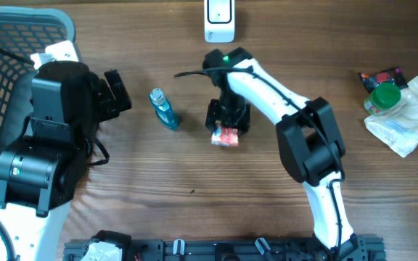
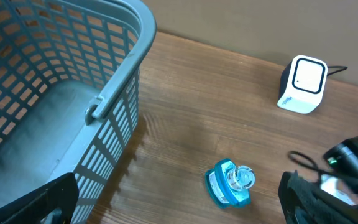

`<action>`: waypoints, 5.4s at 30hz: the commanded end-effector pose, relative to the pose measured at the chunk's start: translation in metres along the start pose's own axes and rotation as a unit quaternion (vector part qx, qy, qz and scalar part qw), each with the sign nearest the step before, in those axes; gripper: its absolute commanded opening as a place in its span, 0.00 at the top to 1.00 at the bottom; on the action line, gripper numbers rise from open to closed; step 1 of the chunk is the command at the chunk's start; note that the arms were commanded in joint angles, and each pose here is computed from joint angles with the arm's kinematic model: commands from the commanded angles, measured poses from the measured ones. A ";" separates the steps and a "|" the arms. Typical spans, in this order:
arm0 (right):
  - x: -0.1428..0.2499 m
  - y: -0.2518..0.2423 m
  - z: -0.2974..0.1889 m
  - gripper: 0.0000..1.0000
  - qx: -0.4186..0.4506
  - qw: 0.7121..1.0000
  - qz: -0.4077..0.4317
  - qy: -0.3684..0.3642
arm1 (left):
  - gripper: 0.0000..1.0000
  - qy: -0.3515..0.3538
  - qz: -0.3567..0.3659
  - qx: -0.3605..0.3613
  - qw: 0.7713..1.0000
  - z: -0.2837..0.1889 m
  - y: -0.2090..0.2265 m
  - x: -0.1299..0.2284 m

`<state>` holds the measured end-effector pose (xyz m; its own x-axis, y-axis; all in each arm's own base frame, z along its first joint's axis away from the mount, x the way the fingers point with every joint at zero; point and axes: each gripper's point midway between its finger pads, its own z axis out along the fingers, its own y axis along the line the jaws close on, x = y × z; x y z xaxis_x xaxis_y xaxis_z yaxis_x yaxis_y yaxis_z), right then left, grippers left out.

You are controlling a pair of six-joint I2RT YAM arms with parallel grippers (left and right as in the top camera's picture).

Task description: Scan the item barcode

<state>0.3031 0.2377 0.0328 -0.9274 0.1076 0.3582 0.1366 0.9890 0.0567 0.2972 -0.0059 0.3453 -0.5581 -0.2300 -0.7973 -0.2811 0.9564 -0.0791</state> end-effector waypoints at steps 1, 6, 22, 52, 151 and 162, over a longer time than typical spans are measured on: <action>0.000 0.002 -0.035 0.30 -0.083 0.996 -0.008 0.044 | 0.00 -0.007 0.003 -0.010 1.000 -0.002 0.004 -0.005; 0.012 0.009 -0.073 0.34 -0.234 0.964 -0.034 0.117 | 0.00 -0.007 0.004 -0.010 1.000 -0.002 0.004 -0.004; 0.010 0.035 -0.143 0.33 -0.442 0.871 0.064 0.204 | 0.00 -0.007 0.004 -0.010 1.000 -0.002 0.004 -0.004; -0.248 0.054 -0.266 0.33 -0.174 0.730 -0.115 -0.651 | 0.00 -0.007 0.004 -0.010 1.000 -0.002 0.004 -0.004; -0.135 0.040 -0.166 0.00 -0.079 0.894 -0.174 -0.404 | 0.00 -0.007 0.004 -0.010 1.000 -0.002 0.004 -0.004; -0.136 0.128 -0.119 0.00 -0.096 0.878 -0.120 -0.453 | 0.00 -0.007 0.004 -0.010 1.000 -0.002 0.004 -0.004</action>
<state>0.4644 0.3529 0.1346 -0.7894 -0.1538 -0.5943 -0.3084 0.9364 0.1673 0.2963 -0.0057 0.3439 -0.5637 -0.2287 -0.7937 -0.2816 0.9565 -0.0756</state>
